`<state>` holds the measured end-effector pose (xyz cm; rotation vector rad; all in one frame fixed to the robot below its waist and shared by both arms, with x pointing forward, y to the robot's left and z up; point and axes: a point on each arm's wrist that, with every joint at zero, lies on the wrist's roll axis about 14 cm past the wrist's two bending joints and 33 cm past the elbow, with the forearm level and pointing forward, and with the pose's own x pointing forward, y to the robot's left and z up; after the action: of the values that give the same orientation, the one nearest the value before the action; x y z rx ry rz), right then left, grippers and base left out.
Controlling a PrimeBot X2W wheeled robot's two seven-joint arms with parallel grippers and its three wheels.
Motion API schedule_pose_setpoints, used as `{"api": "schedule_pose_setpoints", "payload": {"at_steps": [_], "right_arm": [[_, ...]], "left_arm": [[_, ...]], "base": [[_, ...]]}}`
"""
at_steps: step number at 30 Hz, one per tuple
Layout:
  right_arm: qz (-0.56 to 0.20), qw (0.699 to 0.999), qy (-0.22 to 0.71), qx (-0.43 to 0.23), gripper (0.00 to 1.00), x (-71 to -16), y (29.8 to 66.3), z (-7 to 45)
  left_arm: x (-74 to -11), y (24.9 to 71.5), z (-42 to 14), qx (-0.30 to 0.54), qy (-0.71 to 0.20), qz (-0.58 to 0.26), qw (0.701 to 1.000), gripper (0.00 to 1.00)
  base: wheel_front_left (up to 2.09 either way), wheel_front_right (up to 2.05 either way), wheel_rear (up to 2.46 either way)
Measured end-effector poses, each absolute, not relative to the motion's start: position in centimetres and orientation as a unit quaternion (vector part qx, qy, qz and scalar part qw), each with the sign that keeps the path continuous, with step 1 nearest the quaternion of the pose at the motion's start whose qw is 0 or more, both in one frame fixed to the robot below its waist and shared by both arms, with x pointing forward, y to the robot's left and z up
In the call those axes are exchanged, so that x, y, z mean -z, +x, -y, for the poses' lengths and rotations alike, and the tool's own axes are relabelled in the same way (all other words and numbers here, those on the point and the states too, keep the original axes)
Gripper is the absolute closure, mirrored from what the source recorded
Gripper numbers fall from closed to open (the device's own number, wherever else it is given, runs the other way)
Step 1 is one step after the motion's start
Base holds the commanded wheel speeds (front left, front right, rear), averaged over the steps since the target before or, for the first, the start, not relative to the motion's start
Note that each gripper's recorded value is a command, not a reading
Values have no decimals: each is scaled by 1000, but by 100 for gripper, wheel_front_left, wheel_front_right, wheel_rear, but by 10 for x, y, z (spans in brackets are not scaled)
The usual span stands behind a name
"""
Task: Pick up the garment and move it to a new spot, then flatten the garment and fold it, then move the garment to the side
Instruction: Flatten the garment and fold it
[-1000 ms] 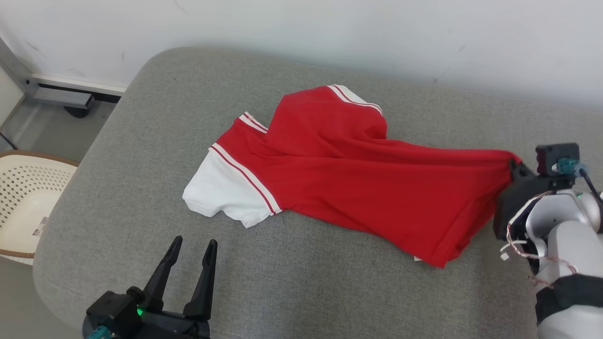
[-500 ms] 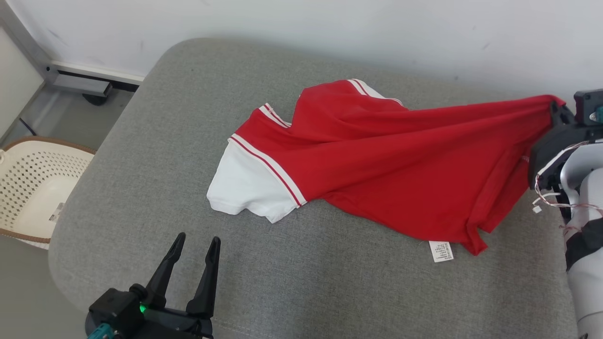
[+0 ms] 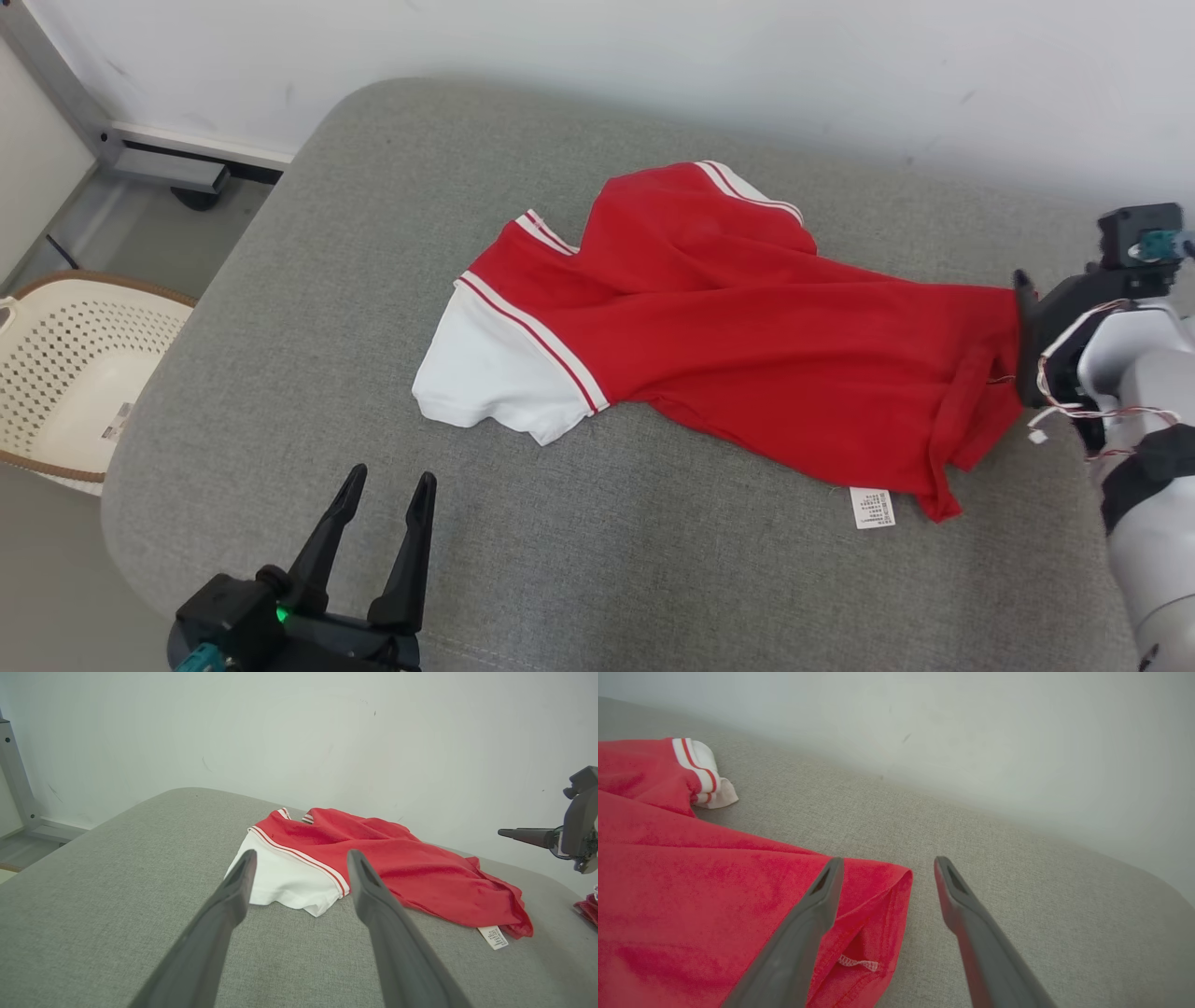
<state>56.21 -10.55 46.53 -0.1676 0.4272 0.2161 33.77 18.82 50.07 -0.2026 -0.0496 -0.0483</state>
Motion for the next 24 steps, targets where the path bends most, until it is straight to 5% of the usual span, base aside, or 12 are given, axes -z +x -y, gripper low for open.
{"api": "schedule_pose_setpoints", "payload": {"at_steps": [15,24], "right_arm": [[-212,966,-68,-132,0,-474,512,87],[-246,956,-72,-143,0,-465,436,95]], "left_arm": [[-502,337,-176,47,-104,28,993,0],[-502,341,-170,57,-105,27,992,0]], "base": [[0,0,0],[0,0,0]]}}
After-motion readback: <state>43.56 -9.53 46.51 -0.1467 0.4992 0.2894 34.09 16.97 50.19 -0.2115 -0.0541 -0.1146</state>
